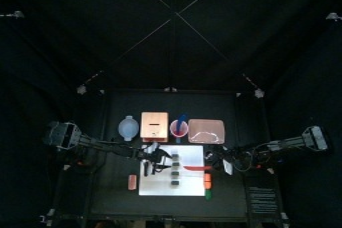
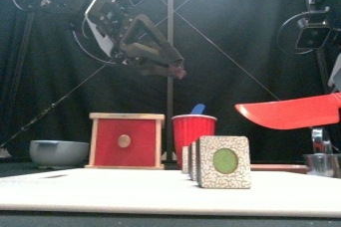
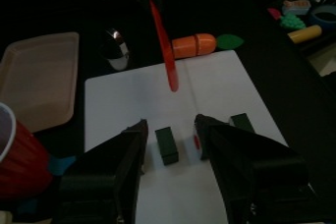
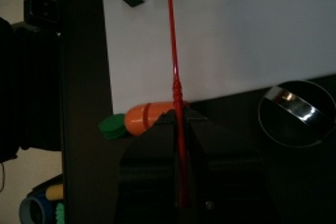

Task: Place sushi on board then cut the sushi with the knife then place the pieces on the plate
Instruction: Place the 4 sushi pieces on the plate

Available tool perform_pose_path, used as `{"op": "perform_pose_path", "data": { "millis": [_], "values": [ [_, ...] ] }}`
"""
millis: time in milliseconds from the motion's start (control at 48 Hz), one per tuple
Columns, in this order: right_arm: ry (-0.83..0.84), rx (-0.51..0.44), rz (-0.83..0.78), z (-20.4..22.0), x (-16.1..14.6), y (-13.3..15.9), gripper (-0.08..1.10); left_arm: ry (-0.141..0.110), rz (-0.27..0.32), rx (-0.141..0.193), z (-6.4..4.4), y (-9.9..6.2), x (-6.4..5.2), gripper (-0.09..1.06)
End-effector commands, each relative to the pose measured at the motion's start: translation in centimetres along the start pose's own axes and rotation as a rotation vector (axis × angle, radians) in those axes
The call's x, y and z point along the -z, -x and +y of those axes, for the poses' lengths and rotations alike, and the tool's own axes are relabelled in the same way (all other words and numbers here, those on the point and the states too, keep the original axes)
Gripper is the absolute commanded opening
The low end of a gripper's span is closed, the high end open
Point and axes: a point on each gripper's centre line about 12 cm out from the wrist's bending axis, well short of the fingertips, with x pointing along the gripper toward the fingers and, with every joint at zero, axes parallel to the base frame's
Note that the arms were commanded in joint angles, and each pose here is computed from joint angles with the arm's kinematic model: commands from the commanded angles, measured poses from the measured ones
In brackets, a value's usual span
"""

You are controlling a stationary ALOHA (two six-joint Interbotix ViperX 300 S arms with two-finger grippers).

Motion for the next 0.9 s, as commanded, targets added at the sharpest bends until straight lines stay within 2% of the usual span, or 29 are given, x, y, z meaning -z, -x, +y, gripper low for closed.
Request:
{"op": "perform_pose_path", "data": {
  "millis": [21,146,333,479,708,812,896],
  "values": [
    [-0.026,0.019,0.009,-0.7,0.0,0.4,0.35,-0.002,-0.043,-0.011,0.4,0.4,-1.2,0.81],
    [-0.030,0.036,0.029,-1.2,0.2,0.7,0.41,0.002,-0.037,-0.014,0.6,0.4,-1.0,0.81],
    [-0.044,0.049,0.072,-1.8,0.7,1.1,0.59,0.006,-0.026,-0.014,0.6,0.4,-0.5,0.81],
    [-0.051,0.049,0.076,-1.9,0.7,1.3,0.69,0.011,-0.019,-0.014,0.5,0.4,-0.2,0.81],
    [-0.006,0.065,0.015,-1.7,-0.9,2.0,0.70,0.010,-0.015,-0.016,0.6,0.5,0.0,0.81],
    [0.020,0.072,-0.056,-1.4,-2.7,2.5,0.70,0.020,-0.015,-0.026,1.0,0.7,0.1,0.80],
    [0.036,0.077,-0.109,-1.2,-3.9,2.6,0.71,0.043,-0.019,-0.039,1.4,0.7,0.3,0.80]
  ]
}}
